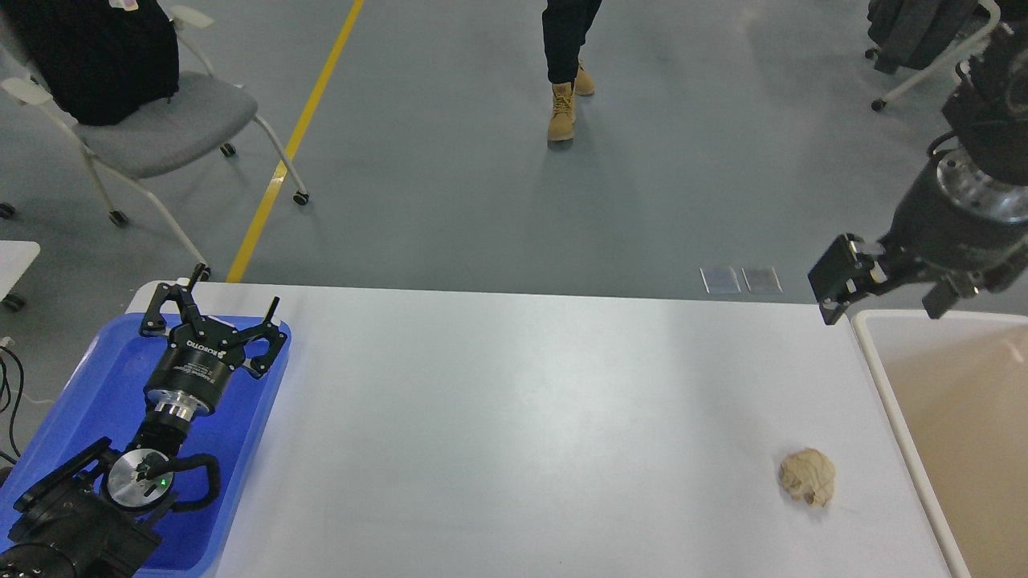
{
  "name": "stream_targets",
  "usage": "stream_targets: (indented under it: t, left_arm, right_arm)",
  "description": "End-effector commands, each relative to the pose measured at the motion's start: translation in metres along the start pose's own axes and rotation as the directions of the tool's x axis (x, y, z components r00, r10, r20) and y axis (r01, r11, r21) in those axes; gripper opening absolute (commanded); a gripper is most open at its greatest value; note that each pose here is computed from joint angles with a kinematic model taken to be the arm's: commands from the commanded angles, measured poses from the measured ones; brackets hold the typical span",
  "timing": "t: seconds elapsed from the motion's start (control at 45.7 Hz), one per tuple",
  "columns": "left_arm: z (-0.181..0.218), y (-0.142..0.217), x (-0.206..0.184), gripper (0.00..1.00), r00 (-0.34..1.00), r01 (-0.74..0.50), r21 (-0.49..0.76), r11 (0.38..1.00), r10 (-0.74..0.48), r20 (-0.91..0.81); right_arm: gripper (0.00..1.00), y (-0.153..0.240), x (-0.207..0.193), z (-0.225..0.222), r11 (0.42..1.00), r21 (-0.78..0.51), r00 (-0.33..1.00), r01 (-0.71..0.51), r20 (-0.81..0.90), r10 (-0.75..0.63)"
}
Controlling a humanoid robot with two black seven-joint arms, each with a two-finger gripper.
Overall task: Tidy desktop
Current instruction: 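Move the right gripper down toward the crumpled beige paper ball, then lower the right gripper onto the paper ball and close it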
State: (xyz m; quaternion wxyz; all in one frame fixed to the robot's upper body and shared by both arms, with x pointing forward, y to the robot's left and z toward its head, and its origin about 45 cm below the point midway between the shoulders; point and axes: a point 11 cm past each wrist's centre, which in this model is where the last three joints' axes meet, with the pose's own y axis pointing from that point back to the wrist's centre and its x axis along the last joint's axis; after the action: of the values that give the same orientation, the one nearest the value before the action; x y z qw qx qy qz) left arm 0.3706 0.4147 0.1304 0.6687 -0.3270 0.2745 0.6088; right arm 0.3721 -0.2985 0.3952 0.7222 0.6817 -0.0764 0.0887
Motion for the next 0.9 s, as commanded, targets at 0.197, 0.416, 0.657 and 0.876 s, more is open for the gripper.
stream_targets:
  t: [0.197,0.416,0.657,0.876]
  left_arm:
    - [0.0,0.0,0.0,0.99,1.0,-0.001,0.0,1.0,0.001,0.0]
    - [0.0,0.0,0.0,0.99,1.0,0.0,0.0,1.0,0.0,0.0]
    - [0.0,0.0,0.0,0.99,1.0,0.0,0.0,1.0,0.0,0.0]
    - [0.0,0.0,0.0,0.99,1.0,0.0,0.0,1.0,0.0,0.0]
  right_arm:
    - [0.99,-0.103,-0.011,0.046,0.995,-0.039,0.995,0.096,-0.016,-0.097]
    - [0.99,-0.151,-0.047,0.056,0.977,-0.048,0.977,0.208,-0.028,-0.209]
    - [0.99,-0.195,-0.07,0.048,0.974,-0.005,0.974,0.225,-0.015,-0.225]
    - [0.99,-0.211,-0.07,0.05,0.99,-0.004,0.99,0.138,0.0,-0.138]
